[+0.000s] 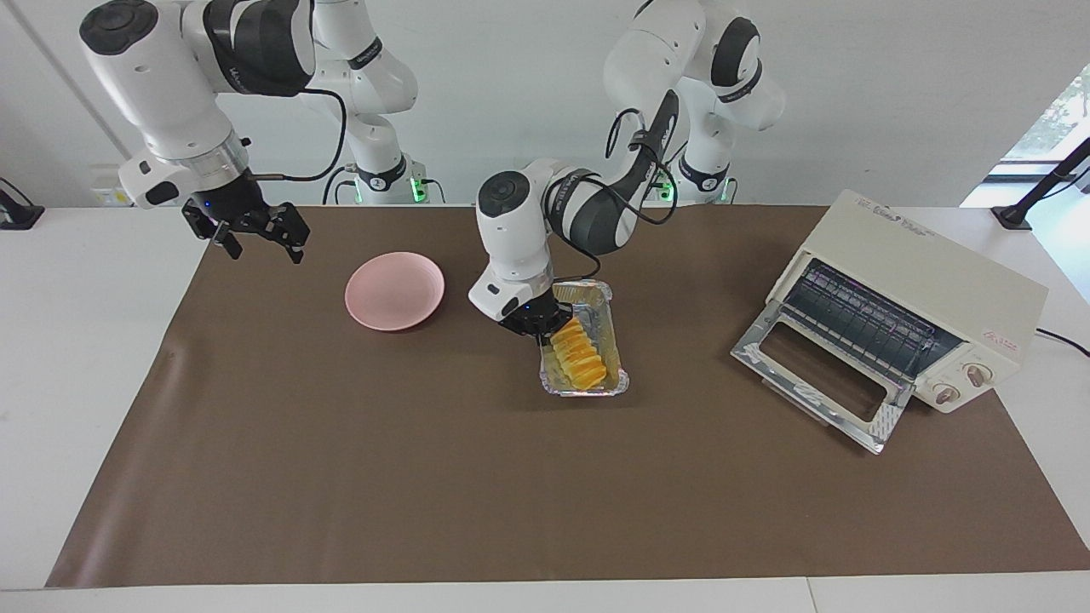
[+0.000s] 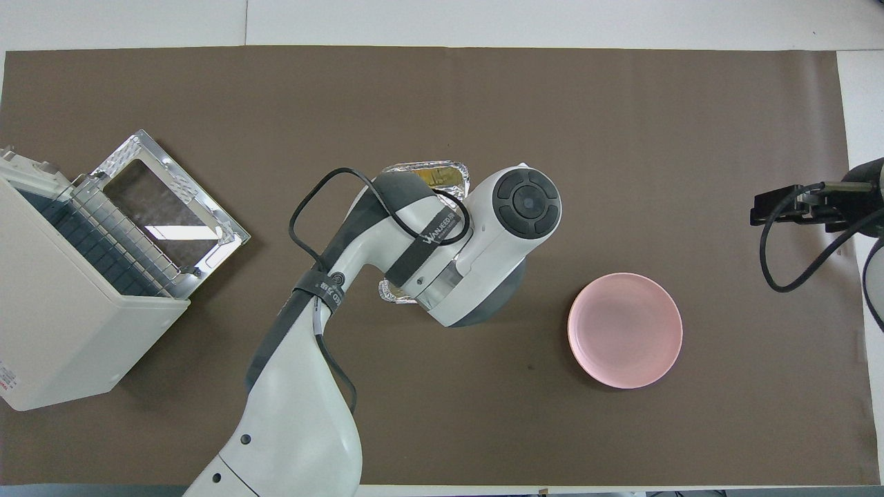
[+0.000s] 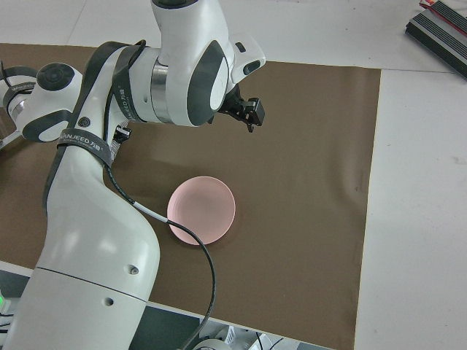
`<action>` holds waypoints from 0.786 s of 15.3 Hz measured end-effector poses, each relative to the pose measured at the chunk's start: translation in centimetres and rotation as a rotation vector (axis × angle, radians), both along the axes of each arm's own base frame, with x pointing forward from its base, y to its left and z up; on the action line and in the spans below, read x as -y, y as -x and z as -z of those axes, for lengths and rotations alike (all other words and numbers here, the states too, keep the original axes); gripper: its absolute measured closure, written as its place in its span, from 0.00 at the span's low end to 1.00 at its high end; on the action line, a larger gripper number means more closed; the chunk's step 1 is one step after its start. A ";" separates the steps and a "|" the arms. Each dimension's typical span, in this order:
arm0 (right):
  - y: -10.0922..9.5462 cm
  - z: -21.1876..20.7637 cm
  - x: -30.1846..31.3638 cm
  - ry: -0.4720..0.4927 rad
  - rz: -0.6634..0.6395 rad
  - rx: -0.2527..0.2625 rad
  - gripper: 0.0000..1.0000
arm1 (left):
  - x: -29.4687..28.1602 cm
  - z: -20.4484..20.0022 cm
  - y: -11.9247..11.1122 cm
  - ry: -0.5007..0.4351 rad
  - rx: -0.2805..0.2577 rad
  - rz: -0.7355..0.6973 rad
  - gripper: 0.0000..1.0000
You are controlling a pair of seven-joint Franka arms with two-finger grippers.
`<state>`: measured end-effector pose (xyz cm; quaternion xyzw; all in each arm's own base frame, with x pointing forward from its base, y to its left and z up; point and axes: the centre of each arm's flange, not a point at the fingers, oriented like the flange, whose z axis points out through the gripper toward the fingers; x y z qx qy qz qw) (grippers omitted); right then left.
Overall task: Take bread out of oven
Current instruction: 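Carry the foil tray to the table center and release it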
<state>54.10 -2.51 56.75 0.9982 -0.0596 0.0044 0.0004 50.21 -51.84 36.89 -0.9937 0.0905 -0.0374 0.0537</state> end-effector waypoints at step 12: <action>-0.5 0.5 -0.1 0.001 -0.003 0.020 0.00 | -0.1 3.7 2.0 -0.029 -0.028 0.032 0.98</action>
